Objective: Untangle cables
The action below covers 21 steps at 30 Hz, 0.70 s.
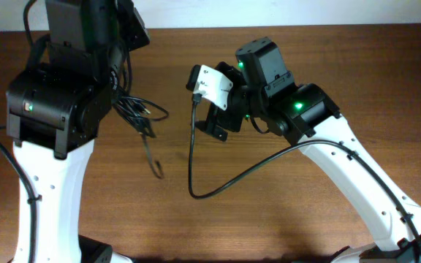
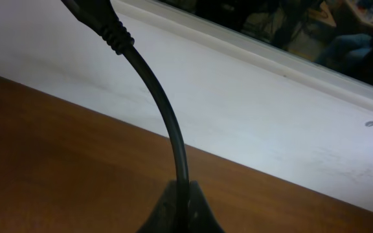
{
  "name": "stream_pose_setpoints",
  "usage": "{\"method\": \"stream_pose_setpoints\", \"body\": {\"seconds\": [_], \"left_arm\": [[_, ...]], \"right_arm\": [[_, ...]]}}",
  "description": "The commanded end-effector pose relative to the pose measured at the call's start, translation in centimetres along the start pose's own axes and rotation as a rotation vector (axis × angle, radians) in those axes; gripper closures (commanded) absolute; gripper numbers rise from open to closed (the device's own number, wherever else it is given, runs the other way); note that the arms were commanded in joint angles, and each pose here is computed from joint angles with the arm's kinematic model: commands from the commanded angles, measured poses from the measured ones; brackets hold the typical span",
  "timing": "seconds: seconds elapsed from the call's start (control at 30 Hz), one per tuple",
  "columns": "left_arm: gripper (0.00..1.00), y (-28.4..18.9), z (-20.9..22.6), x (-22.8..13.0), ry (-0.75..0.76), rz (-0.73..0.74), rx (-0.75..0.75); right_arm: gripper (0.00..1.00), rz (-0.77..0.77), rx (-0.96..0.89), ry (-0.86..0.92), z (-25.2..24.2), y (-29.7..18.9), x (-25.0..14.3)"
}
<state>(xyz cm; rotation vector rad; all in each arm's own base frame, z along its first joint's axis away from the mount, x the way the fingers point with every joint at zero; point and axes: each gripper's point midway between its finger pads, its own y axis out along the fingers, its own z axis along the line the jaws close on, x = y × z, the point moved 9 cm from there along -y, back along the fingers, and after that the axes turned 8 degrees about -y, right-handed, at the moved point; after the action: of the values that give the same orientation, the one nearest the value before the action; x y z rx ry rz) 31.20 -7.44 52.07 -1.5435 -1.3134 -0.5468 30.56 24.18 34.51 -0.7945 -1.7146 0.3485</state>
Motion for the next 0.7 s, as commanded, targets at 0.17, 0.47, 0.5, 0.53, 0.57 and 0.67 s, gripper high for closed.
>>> {"method": "stream_pose_setpoints", "body": {"seconds": [0.17,0.47,0.5,0.53,0.57,0.67], "left_arm": [[1.0,-0.3,0.5,0.1,0.024,-0.005,0.028],[1.0,-0.3,0.6,-0.1,0.042,0.009,0.037],[1.0,-0.3,0.7,-0.1,0.044,0.012,0.039],[1.0,-0.3,0.7,-0.2,0.045,0.015,0.041],[1.0,-0.3,0.7,-0.2,0.046,0.017,0.043],[1.0,-0.3,0.8,-0.3,0.048,0.02,0.045]], "right_arm": [[0.01,-0.073,0.048,-0.242,0.3,1.3,0.7],[0.01,-0.085,0.136,-0.288,2.5,7.0,1.4],[0.01,-0.088,0.131,-0.296,2.6,7.1,1.6],[0.01,-0.093,0.125,-0.306,2.8,7.2,1.9],[0.02,-0.096,0.125,-0.309,2.8,7.2,2.0],[0.96,-0.095,0.124,-0.317,3.1,7.4,2.3]]}}
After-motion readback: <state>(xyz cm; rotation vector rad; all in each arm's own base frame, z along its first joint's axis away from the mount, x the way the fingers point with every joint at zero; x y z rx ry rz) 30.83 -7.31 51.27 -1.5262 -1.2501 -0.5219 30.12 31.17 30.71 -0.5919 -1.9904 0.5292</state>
